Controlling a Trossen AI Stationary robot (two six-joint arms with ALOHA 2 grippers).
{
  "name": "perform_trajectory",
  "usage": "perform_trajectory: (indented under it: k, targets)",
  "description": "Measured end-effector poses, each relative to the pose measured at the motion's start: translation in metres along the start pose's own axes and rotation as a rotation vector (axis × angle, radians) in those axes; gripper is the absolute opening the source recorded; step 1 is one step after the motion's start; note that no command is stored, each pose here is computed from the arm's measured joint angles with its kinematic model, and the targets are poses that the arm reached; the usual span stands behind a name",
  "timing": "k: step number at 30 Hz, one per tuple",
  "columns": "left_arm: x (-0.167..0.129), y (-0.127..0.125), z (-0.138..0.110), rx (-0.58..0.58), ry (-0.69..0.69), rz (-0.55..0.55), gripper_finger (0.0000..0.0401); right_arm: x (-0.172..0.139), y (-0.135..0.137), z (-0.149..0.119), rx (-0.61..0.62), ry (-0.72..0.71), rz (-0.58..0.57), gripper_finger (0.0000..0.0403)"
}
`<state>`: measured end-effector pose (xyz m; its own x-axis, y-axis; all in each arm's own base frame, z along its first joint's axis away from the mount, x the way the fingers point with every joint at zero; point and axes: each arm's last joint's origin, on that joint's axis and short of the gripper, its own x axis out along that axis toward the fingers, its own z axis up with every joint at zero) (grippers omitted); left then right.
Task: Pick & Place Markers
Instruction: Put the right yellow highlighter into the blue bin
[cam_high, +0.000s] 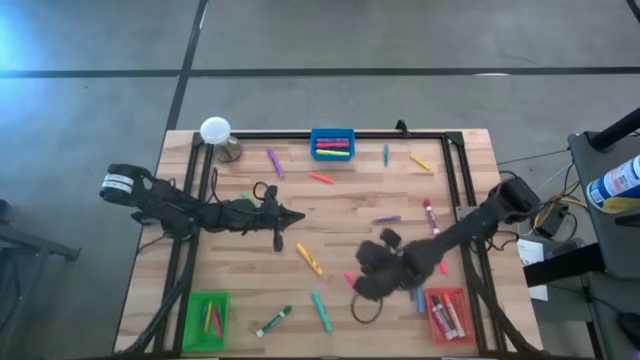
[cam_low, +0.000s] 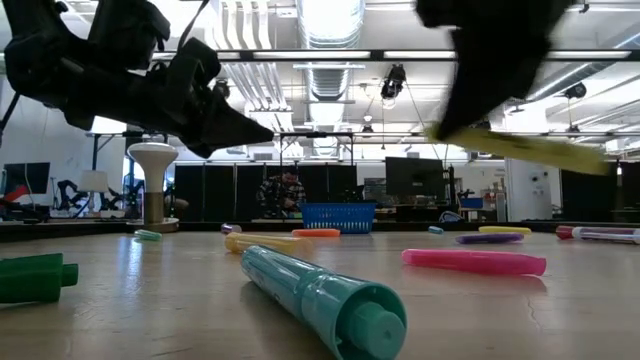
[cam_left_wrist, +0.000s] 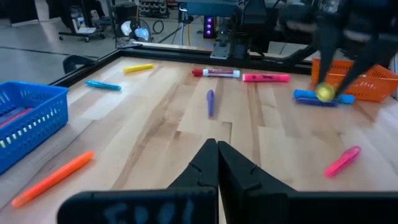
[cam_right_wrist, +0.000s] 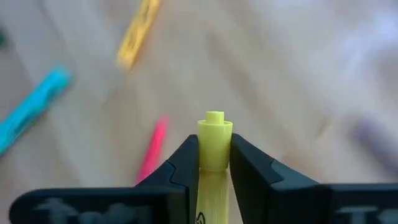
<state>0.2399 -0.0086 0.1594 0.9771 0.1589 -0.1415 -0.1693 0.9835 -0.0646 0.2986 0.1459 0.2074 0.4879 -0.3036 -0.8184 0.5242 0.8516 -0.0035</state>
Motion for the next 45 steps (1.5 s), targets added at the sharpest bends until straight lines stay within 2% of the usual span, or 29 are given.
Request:
perform_trajectory:
  k: [3,7,9,13,15,18,23,27,33,38,45]
  targets:
    - [0.000,0.002,-0.001,-0.001,0.001,0.006,0.0000,0.013,-0.016,0.028,-0.185,-0.101,-0.086,0.0066]
    - [-0.002,0.009,-0.004,-0.001,0.014,0.029,0.0000,0.043,-0.054,0.079,-0.327,-0.172,-0.138,0.0065]
    - [-0.002,0.013,-0.006,-0.004,0.022,0.032,0.0000,0.057,-0.082,0.105,-0.361,-0.193,-0.155,0.0065]
    - [-0.005,0.021,-0.011,-0.006,0.036,0.060,0.0000,0.073,-0.152,0.158,-0.356,-0.257,-0.272,0.0065]
    - [-0.006,0.024,-0.012,-0.007,0.041,0.072,0.0000,0.080,-0.184,0.180,-0.376,-0.302,-0.261,0.0064]
    - [-0.007,0.029,-0.014,-0.011,0.047,0.074,0.0000,0.099,-0.220,0.204,-0.440,-0.341,-0.211,0.0064]
    - [-0.008,0.032,-0.015,-0.017,0.053,0.081,0.0000,0.133,-0.260,0.226,-0.509,-0.258,-0.221,0.0064]
    - [-0.008,0.033,-0.016,-0.016,0.055,0.082,0.0000,0.161,-0.279,0.234,-0.542,-0.174,-0.185,0.0064]
    - [-0.010,0.033,-0.019,-0.016,0.066,0.084,0.0000,0.194,-0.284,0.238,-0.607,-0.108,-0.162,0.0066]
    - [-0.010,0.033,-0.019,-0.018,0.066,0.084,0.0000,0.205,-0.286,0.241,-0.662,-0.076,-0.161,0.0067]
    - [-0.010,0.033,-0.019,-0.018,0.066,0.083,0.0000,0.210,-0.291,0.243,-0.657,-0.044,-0.134,0.0068]
